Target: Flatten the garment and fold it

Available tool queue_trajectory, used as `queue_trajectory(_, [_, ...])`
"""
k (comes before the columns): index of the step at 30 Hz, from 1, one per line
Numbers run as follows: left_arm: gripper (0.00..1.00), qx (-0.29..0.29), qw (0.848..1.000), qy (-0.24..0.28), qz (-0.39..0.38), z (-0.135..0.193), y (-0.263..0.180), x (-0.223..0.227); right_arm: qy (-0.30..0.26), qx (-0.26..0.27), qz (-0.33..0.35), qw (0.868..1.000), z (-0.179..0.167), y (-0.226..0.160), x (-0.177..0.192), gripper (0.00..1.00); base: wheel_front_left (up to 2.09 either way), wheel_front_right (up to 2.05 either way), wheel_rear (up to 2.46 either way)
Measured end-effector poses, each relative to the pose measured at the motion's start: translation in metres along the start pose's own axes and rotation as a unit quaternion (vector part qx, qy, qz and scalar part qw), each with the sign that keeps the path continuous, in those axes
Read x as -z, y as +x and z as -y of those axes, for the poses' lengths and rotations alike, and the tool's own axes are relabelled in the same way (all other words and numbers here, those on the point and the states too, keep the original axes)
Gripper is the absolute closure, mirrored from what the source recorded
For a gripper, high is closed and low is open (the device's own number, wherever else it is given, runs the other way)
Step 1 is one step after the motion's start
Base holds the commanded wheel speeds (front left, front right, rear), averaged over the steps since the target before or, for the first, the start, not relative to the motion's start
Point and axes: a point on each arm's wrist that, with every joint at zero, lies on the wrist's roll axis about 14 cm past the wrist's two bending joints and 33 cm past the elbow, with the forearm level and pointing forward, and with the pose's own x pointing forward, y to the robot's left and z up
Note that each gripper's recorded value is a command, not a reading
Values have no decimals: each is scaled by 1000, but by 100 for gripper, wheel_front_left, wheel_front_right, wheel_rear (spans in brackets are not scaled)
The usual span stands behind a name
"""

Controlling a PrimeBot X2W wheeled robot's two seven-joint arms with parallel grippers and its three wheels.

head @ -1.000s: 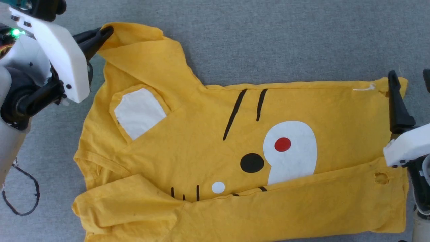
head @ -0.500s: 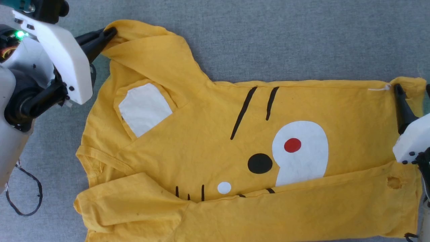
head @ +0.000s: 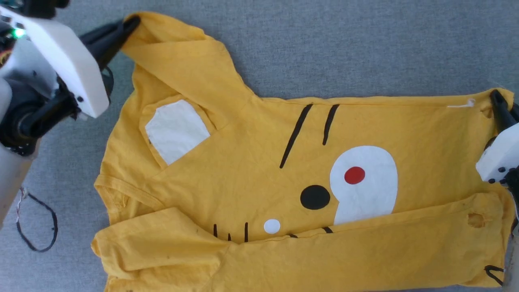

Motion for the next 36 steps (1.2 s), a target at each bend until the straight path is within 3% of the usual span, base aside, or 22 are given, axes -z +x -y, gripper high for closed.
queue_trajectory(7, [100, 4, 992, -21, 126, 8, -35, -51, 1, -6, 61, 998, -2, -22, -30, 100, 0, 0, 0])
queue_trajectory(18, [100, -4, 975, -40, 219, 37, -122, -57, 35, -19, 111, 993, 7, -79, -35, 100, 0, 0, 0])
queue_trajectory(26, [100, -29, 975, -80, 207, 61, -172, -11, 64, -39, 99, 992, 10, -117, -9, 100, 0, 0, 0])
queue_trajectory(36, [100, -60, 967, -203, 145, 80, -194, 80, 84, -56, 39, 994, 5, -131, 37, 100, 0, 0, 0])
